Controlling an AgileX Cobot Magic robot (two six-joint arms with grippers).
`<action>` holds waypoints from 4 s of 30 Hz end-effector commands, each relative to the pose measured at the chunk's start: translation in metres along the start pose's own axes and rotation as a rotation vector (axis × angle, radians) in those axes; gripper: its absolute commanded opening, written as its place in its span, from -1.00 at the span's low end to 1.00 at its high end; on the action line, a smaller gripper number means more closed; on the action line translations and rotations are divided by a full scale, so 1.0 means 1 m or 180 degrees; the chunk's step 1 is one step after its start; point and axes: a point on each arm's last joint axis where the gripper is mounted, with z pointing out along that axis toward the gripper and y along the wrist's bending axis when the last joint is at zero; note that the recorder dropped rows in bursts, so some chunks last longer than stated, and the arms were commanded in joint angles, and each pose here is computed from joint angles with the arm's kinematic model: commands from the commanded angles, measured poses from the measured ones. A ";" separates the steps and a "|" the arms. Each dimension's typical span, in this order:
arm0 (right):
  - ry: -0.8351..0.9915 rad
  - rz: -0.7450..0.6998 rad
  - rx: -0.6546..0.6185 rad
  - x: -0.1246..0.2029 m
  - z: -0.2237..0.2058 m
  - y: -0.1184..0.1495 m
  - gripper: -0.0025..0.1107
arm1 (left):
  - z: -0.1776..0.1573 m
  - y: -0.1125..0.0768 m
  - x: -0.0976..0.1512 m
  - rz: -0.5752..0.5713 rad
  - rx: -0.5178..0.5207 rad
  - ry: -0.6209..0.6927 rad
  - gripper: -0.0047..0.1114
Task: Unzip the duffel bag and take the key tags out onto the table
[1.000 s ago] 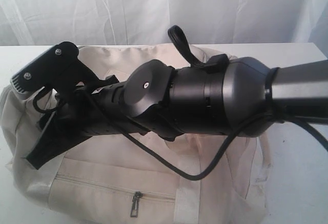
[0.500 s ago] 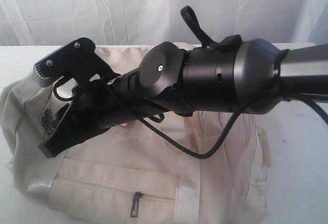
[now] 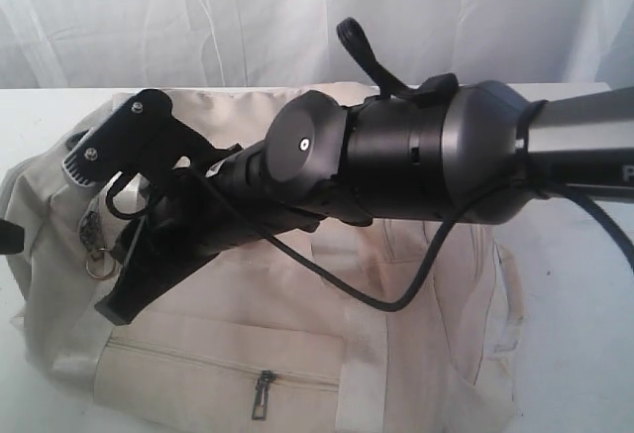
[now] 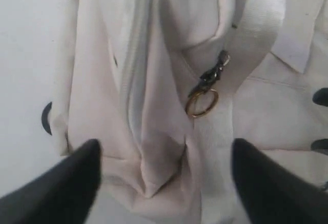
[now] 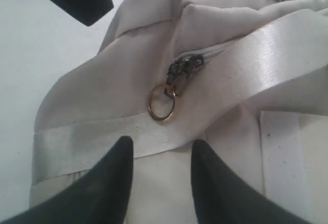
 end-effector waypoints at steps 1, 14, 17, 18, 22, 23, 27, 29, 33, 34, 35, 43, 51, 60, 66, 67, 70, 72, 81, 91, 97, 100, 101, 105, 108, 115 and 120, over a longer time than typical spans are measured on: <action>-0.0095 -0.0056 0.0110 -0.003 0.007 0.004 -0.16 | 0.000 0.003 -0.005 -0.0128 -0.0077 -0.0248 0.86; -0.0224 -0.0672 0.0490 0.006 0.045 0.029 0.10 | 0.031 0.004 -0.015 -0.0219 0.0216 -0.0120 -0.19; -0.0168 -0.0691 0.0475 0.012 0.055 0.033 0.13 | 0.025 -0.007 -0.022 -0.0085 0.0501 -0.0025 -0.91; -0.0156 -0.0696 0.0471 0.013 0.057 0.034 0.13 | 0.024 -0.008 -0.024 -0.0066 0.0522 -0.0024 -0.92; -0.0227 -0.0734 0.0582 0.012 0.067 0.038 0.13 | 0.023 -0.011 -0.024 -0.0080 0.0623 0.0009 -0.92; -0.0245 -0.0734 0.0619 0.012 0.071 0.037 0.13 | 0.022 -0.012 -0.024 -0.0079 0.0645 0.0022 -0.92; -0.0281 -0.0696 0.0724 0.013 0.082 0.034 0.11 | 0.022 -0.012 -0.024 -0.0082 0.0667 0.0028 -0.92; -0.0276 -0.0683 0.0742 0.014 0.084 0.033 0.05 | 0.022 -0.013 -0.024 -0.0095 0.0683 0.0014 -0.92; -0.0304 -0.0554 0.0814 0.014 0.084 0.031 -0.04 | 0.022 -0.014 -0.024 -0.0096 0.0727 0.0036 -0.92; -0.0302 -0.0524 0.0816 0.014 0.084 0.031 -0.04 | 0.022 -0.014 -0.024 -0.0096 0.0727 0.0036 -0.92; -0.0301 -0.0513 0.0817 0.014 0.084 0.031 -0.04 | 0.022 -0.014 -0.024 -0.0096 0.0727 0.0036 -0.92; -0.0340 -0.0217 0.1152 0.010 0.076 0.021 0.03 | 0.022 -0.014 -0.024 -0.0083 0.0727 0.0034 -0.92; -0.0301 -0.0206 0.1056 0.011 0.077 0.023 0.02 | 0.022 -0.014 -0.024 -0.0082 0.0732 0.0037 -0.92; -0.0223 -0.0195 0.0943 0.017 0.082 0.026 -0.10 | 0.022 -0.014 -0.024 -0.0082 0.0732 0.0037 -0.92; -0.0130 -0.0194 0.0937 0.027 0.091 0.026 -0.10 | 0.022 -0.014 -0.024 -0.0082 0.0732 0.0037 -0.92; -0.0133 -0.0195 0.0946 0.027 0.091 0.026 -0.10 | 0.022 -0.014 -0.024 -0.0082 0.0732 0.0037 -0.92; -0.0158 -0.0196 0.0998 0.025 0.090 0.025 -0.20 | 0.022 -0.014 -0.024 -0.0086 0.0734 0.0031 -0.92; -0.0164 -0.0196 0.0999 0.025 0.089 0.024 -0.35 | 0.022 -0.014 -0.024 -0.0086 0.0734 0.0031 -0.92; -0.0170 -0.0073 0.0891 0.020 0.083 0.027 -0.92 | 0.022 -0.014 -0.024 -0.0083 0.0736 0.0026 -0.92; -0.0396 -0.0193 0.0690 -0.010 0.052 0.032 -0.96 | 0.022 -0.014 -0.024 -0.0073 0.0733 0.0030 -0.92; -0.0510 -0.0261 0.0954 -0.015 0.030 0.024 -0.96 | 0.022 -0.014 -0.024 -0.0073 0.0733 0.0030 -0.92; -0.0547 -0.0222 0.1025 -0.017 0.026 0.019 -0.96 | 0.022 -0.014 -0.023 -0.0064 0.0726 0.0042 -0.92; -0.0554 -0.0217 0.1041 -0.018 0.025 0.018 -0.96 | 0.022 -0.014 -0.023 -0.0056 0.0726 0.0056 -0.92; -0.0616 -0.0296 0.1228 -0.022 0.023 0.013 -0.96 | 0.022 -0.014 -0.022 -0.0044 0.0725 0.0087 -0.92; -0.0678 -0.0294 0.1369 -0.027 0.020 0.006 -0.96 | 0.022 -0.014 -0.021 -0.0054 0.0723 0.0101 -0.92; -0.0785 -0.0201 0.1500 -0.038 0.013 -0.017 -0.96 | 0.023 -0.013 -0.019 -0.0091 0.0740 0.0102 -0.92; -0.0808 -0.0155 0.1487 -0.042 0.012 -0.028 -0.96 | 0.023 -0.013 -0.019 -0.0094 0.0735 0.0111 -0.92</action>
